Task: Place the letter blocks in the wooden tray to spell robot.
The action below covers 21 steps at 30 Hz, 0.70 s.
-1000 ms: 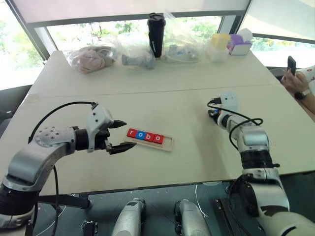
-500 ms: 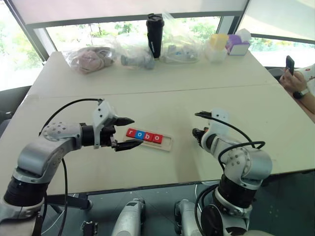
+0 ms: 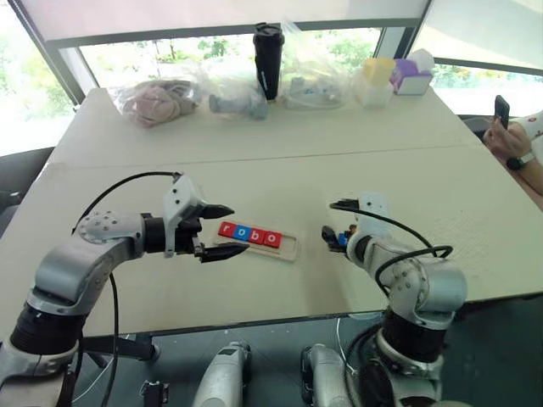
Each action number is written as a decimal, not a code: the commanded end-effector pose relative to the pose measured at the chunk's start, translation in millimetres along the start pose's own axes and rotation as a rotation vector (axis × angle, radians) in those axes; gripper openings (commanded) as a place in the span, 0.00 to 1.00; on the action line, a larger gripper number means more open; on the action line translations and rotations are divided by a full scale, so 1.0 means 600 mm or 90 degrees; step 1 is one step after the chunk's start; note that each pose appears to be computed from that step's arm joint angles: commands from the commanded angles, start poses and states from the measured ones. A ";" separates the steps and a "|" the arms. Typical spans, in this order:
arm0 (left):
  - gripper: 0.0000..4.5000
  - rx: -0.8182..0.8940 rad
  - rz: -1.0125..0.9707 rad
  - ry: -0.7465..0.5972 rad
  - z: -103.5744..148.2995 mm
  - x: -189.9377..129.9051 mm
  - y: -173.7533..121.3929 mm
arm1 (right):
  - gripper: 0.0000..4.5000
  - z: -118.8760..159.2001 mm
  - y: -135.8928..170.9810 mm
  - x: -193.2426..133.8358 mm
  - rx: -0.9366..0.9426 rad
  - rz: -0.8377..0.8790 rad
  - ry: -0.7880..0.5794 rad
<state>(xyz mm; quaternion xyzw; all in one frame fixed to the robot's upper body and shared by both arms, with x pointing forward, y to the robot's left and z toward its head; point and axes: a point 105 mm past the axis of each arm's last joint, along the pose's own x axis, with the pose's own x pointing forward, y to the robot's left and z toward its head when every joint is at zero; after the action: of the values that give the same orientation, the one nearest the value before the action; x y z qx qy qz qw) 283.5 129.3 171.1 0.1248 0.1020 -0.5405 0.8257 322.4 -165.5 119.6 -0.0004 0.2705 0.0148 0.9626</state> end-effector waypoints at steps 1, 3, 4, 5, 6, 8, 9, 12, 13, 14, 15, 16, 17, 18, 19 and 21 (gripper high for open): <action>1.00 0.029 -0.012 0.003 0.007 -0.006 -0.003 | 0.99 0.090 -0.014 -0.020 -0.054 0.136 -0.160; 1.00 0.034 -0.026 0.012 0.005 -0.007 -0.006 | 0.99 0.120 0.000 -0.059 -0.130 0.299 -0.258; 1.00 0.036 -0.036 0.016 0.002 -0.006 -0.009 | 0.99 0.109 0.007 -0.079 -0.167 0.393 -0.256; 1.00 0.038 -0.044 0.019 0.000 -0.005 -0.012 | 0.99 0.095 0.005 -0.089 -0.204 0.448 -0.244; 1.00 0.039 -0.048 0.021 -0.002 -0.004 -0.013 | 0.99 0.083 -0.002 -0.085 -0.242 0.461 -0.224; 1.00 0.047 -0.052 0.024 -0.005 -0.001 -0.014 | 0.99 0.067 -0.016 -0.073 -0.301 0.462 -0.195; 1.00 0.057 -0.049 0.013 -0.001 0.002 -0.014 | 0.99 0.057 -0.021 -0.066 -0.324 0.474 -0.178; 1.00 0.071 -0.050 0.008 -0.002 0.008 -0.018 | 0.99 0.030 -0.034 -0.045 -0.379 0.494 -0.139; 1.00 0.070 -0.054 0.012 -0.005 0.009 -0.020 | 0.99 0.021 -0.038 -0.037 -0.402 0.496 -0.124; 1.00 0.068 -0.058 0.012 -0.006 0.010 -0.023 | 0.99 0.009 -0.042 -0.031 -0.423 0.503 -0.108; 1.00 0.068 -0.059 0.011 -0.005 0.010 -0.025 | 0.99 0.002 -0.045 -0.025 -0.440 0.505 -0.101; 1.00 0.068 -0.059 0.010 -0.004 0.010 -0.026 | 0.99 0.000 -0.046 -0.020 -0.446 0.507 -0.099; 1.00 0.067 -0.057 0.009 -0.004 0.010 -0.026 | 0.99 -0.001 -0.046 -0.015 -0.440 0.512 -0.102; 1.00 0.068 -0.054 0.010 -0.004 0.009 -0.025 | 0.99 -0.001 -0.046 -0.010 -0.438 0.514 -0.103; 1.00 0.067 -0.050 0.010 -0.004 0.008 -0.023 | 0.99 -0.003 -0.045 -0.005 -0.442 0.518 -0.101; 1.00 0.067 -0.045 0.012 -0.005 0.006 -0.022 | 0.99 -0.006 -0.046 0.003 -0.457 0.517 -0.099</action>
<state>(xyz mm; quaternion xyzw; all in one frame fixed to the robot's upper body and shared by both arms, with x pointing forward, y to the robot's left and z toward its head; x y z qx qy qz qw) 274.7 122.4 159.3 0.1563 0.0989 -0.5748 0.7971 319.4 -193.8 107.4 -0.2059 0.1742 0.4733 0.8386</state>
